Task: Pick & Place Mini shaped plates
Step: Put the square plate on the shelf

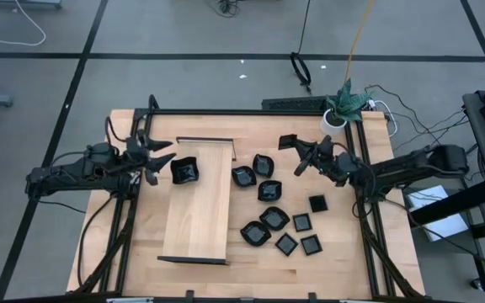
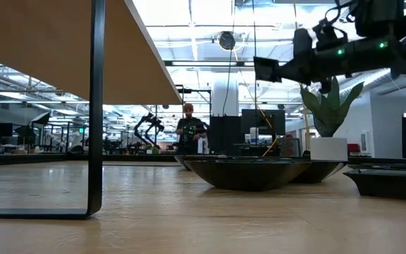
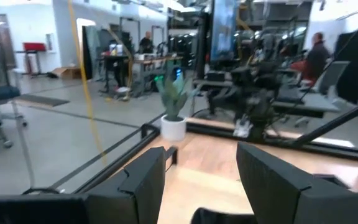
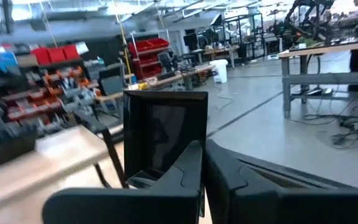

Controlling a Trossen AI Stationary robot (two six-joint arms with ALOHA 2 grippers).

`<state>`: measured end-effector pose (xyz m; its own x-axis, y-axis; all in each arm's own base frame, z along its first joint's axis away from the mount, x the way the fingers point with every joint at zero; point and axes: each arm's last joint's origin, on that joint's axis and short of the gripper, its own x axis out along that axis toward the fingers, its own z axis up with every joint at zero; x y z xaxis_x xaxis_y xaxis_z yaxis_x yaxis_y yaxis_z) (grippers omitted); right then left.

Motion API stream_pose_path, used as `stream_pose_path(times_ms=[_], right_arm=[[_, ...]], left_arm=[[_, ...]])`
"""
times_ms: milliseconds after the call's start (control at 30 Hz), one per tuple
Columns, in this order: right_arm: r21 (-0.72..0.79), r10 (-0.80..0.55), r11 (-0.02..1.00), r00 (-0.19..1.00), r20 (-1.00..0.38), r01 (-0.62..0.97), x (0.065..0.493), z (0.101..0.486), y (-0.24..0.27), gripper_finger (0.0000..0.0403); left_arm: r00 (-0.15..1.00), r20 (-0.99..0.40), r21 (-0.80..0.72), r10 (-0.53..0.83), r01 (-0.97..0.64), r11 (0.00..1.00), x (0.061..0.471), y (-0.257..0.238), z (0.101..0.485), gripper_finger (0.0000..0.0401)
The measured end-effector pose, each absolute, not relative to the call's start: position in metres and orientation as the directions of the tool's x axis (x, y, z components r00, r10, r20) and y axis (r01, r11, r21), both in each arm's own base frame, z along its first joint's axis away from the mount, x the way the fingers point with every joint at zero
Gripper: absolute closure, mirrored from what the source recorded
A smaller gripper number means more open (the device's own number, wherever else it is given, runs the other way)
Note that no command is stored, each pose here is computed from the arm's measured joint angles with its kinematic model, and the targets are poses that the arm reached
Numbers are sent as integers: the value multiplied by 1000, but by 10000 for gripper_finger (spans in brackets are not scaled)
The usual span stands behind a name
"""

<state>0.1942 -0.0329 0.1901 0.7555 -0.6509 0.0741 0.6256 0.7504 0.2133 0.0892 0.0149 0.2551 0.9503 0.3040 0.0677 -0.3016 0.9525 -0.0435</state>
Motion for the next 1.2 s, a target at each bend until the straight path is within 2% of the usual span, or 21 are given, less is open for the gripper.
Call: stream_pose_path(times_ms=[100, 367, 567, 667, 867, 1000, 1200], right_arm=[[165, -659, 748, 749, 64, 643, 198, 186, -35, 402], [17, -688, 720, 711, 144, 693, 222, 194, -48, 402], [-66, -612, 775, 772, 171, 629, 250, 199, -59, 402], [-128, -568, 795, 802, 186, 593, 264, 202, -60, 403], [-175, -437, 866, 879, 191, 469, 282, 208, -51, 403], [-202, -412, 876, 898, 156, 438, 284, 204, -43, 403], [-250, -403, 867, 902, 155, 431, 285, 204, -39, 403]], left_arm=[[956, 72, -46, 284, -281, 959, 92, 15, 256, 199], [949, 80, -39, 305, -303, 952, 121, 18, 258, 199], [944, 124, 53, 305, -313, 948, 162, 22, 256, 199], [947, 50, 100, 317, -320, 942, 183, 25, 264, 199], [837, -279, 174, 471, -438, 882, 228, 39, 298, 199], [811, -359, 162, 461, -433, 887, 257, 41, 330, 199], [802, -441, 253, 403, -320, 913, 297, 26, 344, 199]])
